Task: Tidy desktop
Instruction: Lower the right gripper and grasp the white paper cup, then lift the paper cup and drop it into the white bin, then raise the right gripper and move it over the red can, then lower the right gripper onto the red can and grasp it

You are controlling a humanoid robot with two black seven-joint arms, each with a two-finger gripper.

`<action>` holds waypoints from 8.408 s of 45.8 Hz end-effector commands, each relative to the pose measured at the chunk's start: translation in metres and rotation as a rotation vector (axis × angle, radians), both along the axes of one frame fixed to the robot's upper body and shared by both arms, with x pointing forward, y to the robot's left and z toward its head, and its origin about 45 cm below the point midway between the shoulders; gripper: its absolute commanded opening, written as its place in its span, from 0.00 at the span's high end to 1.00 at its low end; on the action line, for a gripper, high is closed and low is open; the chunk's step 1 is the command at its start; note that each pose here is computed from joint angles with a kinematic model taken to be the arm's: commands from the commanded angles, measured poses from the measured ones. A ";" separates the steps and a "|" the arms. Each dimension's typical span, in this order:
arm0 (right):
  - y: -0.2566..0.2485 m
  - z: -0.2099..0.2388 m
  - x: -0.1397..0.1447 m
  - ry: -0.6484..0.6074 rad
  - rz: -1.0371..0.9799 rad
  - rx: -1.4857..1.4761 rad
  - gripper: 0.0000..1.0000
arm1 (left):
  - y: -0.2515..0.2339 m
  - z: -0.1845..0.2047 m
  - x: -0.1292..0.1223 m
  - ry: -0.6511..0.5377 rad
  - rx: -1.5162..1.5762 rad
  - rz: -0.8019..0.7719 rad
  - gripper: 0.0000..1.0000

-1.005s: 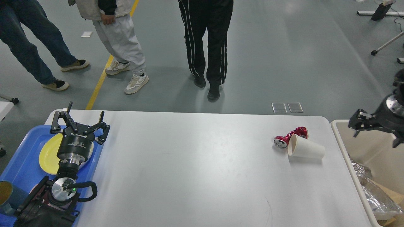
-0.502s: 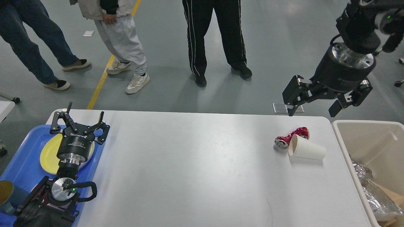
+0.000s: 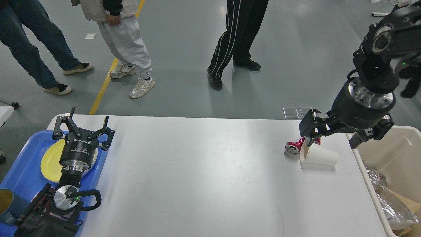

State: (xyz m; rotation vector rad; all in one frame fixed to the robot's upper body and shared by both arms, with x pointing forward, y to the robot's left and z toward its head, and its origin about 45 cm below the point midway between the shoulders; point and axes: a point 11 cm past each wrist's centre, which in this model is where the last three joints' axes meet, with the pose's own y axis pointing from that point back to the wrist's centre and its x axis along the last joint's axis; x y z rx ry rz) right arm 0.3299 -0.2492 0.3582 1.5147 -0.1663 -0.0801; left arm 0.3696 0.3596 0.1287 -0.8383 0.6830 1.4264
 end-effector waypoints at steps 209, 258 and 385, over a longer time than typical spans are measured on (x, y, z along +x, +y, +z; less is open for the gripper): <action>-0.269 -0.065 -0.018 -0.187 -0.681 -0.124 1.00 | 0.000 0.000 0.000 -0.001 0.000 -0.001 0.03; -0.333 -0.330 -0.118 -0.502 -0.812 -0.498 1.00 | 0.000 0.000 0.000 -0.001 0.000 -0.001 0.03; -0.072 -0.081 0.069 -0.291 -0.430 0.119 0.00 | 0.001 0.000 0.000 0.000 0.002 0.001 0.03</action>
